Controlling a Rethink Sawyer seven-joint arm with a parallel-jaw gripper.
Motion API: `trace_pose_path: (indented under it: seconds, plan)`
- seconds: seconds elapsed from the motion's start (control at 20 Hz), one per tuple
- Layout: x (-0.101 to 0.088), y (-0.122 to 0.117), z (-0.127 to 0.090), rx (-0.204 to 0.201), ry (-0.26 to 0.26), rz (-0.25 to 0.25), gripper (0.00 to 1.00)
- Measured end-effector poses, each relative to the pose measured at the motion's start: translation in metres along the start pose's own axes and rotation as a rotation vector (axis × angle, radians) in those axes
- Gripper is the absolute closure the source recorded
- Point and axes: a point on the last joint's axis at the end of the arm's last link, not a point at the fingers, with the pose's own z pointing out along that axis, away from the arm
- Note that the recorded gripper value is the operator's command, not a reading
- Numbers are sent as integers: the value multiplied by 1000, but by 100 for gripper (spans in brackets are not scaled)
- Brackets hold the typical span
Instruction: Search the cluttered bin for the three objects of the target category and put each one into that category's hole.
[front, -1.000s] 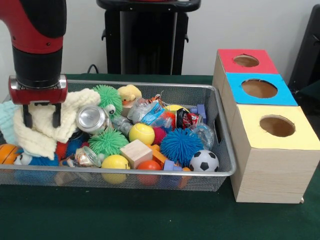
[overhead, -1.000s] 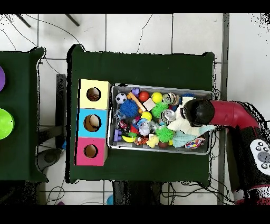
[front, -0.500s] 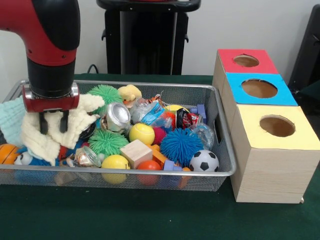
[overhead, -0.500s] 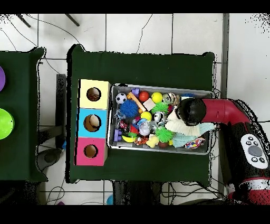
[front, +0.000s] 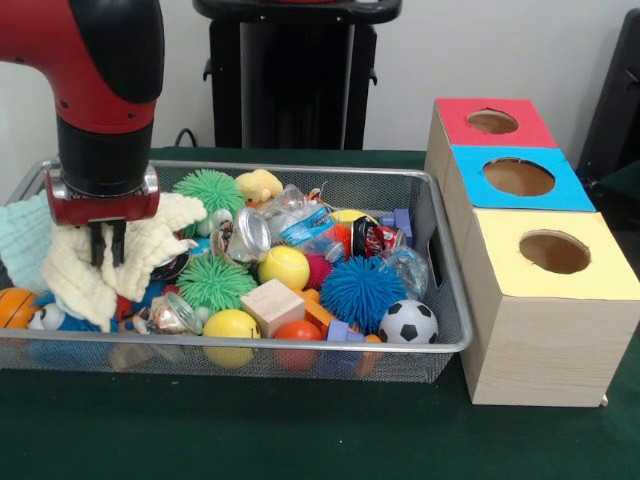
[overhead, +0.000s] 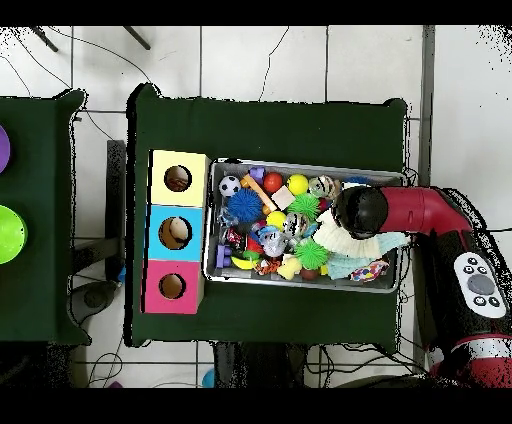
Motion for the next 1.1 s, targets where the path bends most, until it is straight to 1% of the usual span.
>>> trace_pose_path:
  seconds: [0.45,0.65,0.7,0.95,1.05,1.1]
  plan:
    - [2,0,-2,0,1,0,100]
    - [8,5,-10,-15,2,4,100]
    - [11,9,-17,-25,2,3,100]
    - [17,26,-36,-53,1,-1,100]
    - [21,40,-52,-79,-1,1,100]
    - [21,44,-56,-86,-2,2,100]
